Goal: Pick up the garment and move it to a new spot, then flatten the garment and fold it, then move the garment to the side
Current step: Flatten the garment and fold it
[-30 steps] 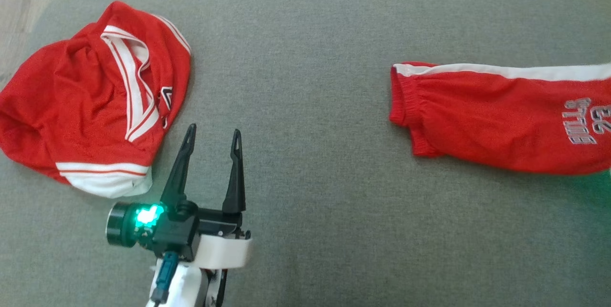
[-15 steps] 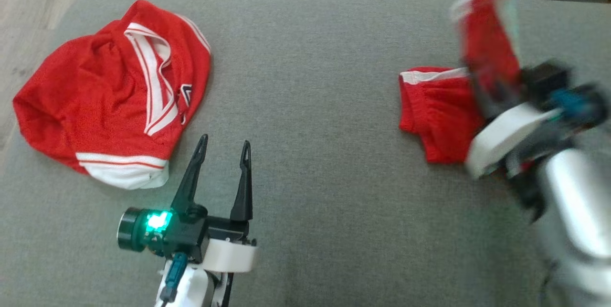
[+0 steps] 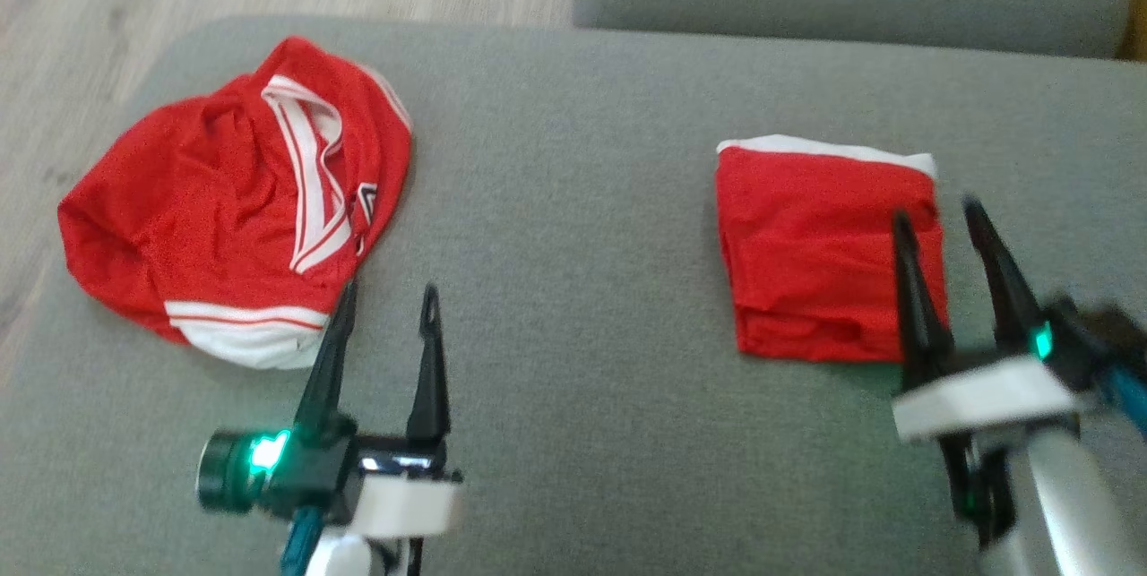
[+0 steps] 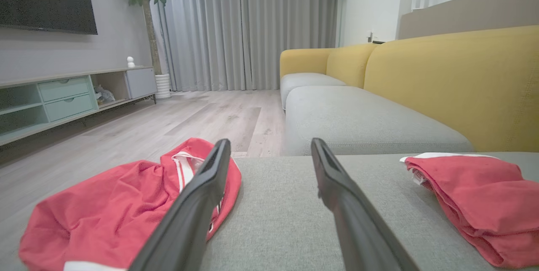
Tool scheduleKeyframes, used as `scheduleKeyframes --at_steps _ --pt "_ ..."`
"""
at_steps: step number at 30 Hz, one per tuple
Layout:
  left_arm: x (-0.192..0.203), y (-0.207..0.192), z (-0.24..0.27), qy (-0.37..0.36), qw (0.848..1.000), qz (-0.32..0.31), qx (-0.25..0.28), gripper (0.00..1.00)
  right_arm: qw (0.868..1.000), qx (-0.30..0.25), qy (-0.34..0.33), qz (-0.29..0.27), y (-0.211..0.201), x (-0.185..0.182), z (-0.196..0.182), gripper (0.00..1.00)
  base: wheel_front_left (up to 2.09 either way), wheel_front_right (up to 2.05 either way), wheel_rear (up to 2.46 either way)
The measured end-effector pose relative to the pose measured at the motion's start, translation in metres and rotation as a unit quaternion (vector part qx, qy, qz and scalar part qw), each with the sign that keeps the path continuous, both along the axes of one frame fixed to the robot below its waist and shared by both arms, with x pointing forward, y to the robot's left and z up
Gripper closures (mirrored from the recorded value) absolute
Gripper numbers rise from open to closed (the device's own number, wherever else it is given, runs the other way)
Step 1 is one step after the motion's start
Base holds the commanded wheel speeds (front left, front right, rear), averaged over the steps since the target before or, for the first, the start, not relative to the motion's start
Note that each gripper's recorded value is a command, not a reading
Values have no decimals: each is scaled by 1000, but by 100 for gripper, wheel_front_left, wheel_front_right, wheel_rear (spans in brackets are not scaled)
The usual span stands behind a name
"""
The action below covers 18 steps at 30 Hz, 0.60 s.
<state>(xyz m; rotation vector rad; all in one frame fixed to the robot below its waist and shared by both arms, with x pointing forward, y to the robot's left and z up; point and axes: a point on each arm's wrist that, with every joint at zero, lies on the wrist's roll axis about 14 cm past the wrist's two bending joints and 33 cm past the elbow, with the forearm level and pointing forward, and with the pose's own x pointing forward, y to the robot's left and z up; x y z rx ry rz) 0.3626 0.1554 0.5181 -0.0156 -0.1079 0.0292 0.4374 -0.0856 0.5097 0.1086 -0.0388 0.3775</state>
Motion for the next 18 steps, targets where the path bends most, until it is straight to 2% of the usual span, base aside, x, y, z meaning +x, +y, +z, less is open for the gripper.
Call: scheduleKeyframes --at_steps 2,8,13,18 --pt "-10 3 -2 2 1000 9 -5 0 999 25 12 -33 -17 -18 -10 0 0 0 0" --pt "-41 0 -10 12 1000 7 -19 0 997 27 57 -50 -30 -79 -40 0 0 0 0" --pt "-59 -4 -16 18 1000 -2 -6 0 998 -11 16 -60 -40 -100 -22 0 0 0 0" --pt "-70 -11 -19 19 1000 -15 8 0 996 -33 11 -78 -51 -119 -24 0 0 0 0"
